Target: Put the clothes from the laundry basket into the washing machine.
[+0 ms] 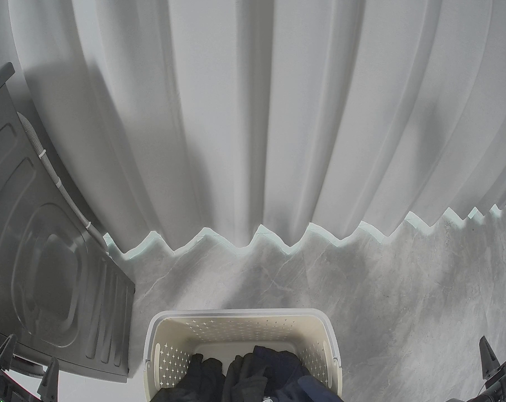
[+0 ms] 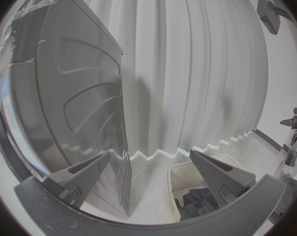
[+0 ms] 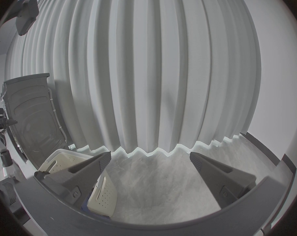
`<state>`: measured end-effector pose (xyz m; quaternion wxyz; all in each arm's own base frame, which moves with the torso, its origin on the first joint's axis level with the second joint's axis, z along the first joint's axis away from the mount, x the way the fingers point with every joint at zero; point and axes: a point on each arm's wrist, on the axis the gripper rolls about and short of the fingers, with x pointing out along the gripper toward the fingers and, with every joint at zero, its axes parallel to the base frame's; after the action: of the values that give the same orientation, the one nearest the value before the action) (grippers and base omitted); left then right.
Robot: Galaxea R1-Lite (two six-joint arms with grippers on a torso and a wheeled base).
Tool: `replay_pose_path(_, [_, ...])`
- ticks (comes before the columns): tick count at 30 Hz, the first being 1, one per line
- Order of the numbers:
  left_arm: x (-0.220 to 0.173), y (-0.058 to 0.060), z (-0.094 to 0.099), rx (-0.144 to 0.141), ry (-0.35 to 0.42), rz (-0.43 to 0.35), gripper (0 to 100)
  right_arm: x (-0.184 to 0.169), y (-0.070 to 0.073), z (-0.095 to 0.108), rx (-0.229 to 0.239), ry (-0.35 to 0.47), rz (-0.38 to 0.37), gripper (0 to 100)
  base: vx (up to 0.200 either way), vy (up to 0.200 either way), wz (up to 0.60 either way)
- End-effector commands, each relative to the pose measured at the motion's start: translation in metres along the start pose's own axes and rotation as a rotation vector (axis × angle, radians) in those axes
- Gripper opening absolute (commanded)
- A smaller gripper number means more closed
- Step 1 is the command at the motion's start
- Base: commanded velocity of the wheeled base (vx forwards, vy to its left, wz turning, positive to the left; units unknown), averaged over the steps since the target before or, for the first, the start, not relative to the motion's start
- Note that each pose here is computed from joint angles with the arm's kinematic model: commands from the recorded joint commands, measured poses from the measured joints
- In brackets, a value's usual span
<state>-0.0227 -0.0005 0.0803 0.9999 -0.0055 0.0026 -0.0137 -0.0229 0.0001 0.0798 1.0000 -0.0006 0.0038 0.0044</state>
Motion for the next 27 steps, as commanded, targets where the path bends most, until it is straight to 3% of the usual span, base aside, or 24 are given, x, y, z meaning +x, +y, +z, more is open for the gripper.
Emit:
replay_pose_path(1, [-0.0002,0.0,-0.0049,0.0,-0.002,0.0,100,0.0,0.0,-0.0049,0.0,0.0,0.0,100,-0.2,0.0,0.0])
replay_pose_path(27, [-0.0002,0.0,-0.0049,-0.001,-0.002,0.0,100,0.0,0.0,-0.0049,0.0,0.0,0.0,100,-0.2,0.0,0.0])
